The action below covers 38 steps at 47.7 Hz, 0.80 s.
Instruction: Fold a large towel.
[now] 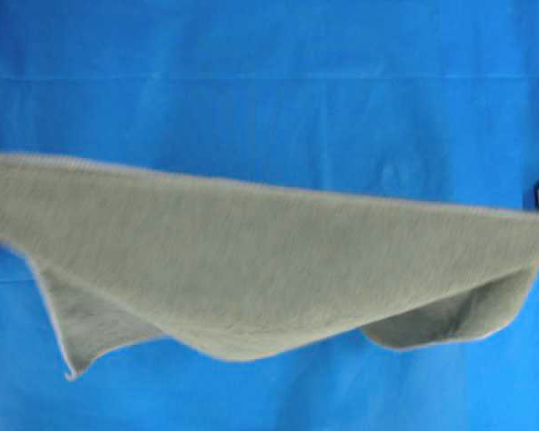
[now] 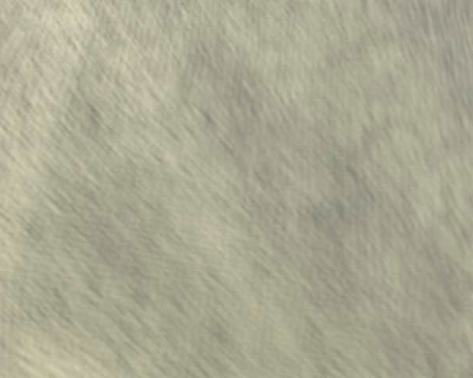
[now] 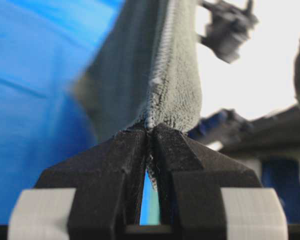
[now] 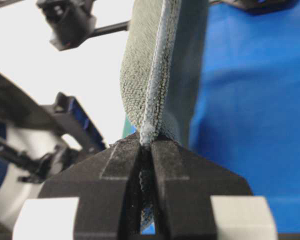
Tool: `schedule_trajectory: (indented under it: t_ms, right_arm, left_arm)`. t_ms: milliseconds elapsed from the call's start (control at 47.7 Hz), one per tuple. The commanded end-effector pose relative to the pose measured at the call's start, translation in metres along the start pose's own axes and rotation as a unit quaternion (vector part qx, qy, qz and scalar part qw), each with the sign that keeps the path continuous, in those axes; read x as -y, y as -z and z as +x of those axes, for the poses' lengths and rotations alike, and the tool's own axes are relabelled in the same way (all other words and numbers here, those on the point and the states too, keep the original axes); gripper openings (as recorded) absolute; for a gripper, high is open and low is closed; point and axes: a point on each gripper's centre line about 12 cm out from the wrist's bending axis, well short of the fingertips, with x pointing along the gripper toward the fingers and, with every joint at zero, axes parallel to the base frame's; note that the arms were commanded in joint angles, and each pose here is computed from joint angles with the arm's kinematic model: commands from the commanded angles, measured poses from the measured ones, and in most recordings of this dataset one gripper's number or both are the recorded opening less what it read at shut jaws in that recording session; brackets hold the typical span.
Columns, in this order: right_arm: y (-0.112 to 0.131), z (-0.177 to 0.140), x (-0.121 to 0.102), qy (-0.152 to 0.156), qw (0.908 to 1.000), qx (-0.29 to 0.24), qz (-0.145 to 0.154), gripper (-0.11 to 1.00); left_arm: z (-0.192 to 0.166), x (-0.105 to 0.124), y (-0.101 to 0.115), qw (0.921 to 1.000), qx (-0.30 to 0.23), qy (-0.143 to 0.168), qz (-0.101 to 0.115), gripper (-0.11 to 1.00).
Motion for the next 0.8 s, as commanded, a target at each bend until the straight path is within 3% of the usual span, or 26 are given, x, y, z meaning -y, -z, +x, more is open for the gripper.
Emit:
schedule_trajectory:
  t_ms: [0,105,168,230,356,482,587,670,775]
  right_arm:
    - [-0.014,-0.020,0.010,0.024,0.9993,0.029,0.007,0.02]
    - [-0.013,-0.027,0.034,0.101,0.9941,0.024,0.032,0.02]
    - [-0.002,-0.018,0.051,0.161,0.9854,-0.002,0.056,0.02]
    - [0.010,-0.008,0.067,0.215,0.9730,-0.032,0.078,0.02]
    - [0.033,0.010,0.100,0.310,0.9399,-0.083,0.118,0.02]
    - [0.048,0.019,0.126,0.370,0.9139,-0.106,0.129,0.02]
    - [0.054,0.014,0.153,0.432,0.8869,-0.103,0.128,0.02]
    - [0.056,0.005,0.177,0.495,0.8556,-0.091,0.121,0.02]
    - [0.058,-0.003,0.199,0.546,0.8263,-0.082,0.113,0.02]
  left_arm:
    - [-0.011,-0.011,-0.015,0.9986,0.039,-0.031,-0.018,0.03]
    - [0.001,-0.041,-0.011,0.9934,0.032,-0.100,-0.047,0.03]
    - [0.014,-0.061,-0.003,0.9881,0.013,-0.140,-0.063,0.03]
    - [0.032,-0.089,0.011,0.9785,-0.016,-0.188,-0.084,0.03]
    - [0.058,-0.132,0.033,0.9589,-0.059,-0.252,-0.115,0.03]
    - [0.076,-0.169,0.046,0.9417,-0.085,-0.299,-0.129,0.03]
    - [0.084,-0.197,0.046,0.9347,-0.080,-0.325,-0.119,0.03]
    - [0.085,-0.217,0.037,0.9325,-0.064,-0.340,-0.103,0.03]
    - [0.083,-0.242,0.026,0.9281,-0.043,-0.361,-0.079,0.03]
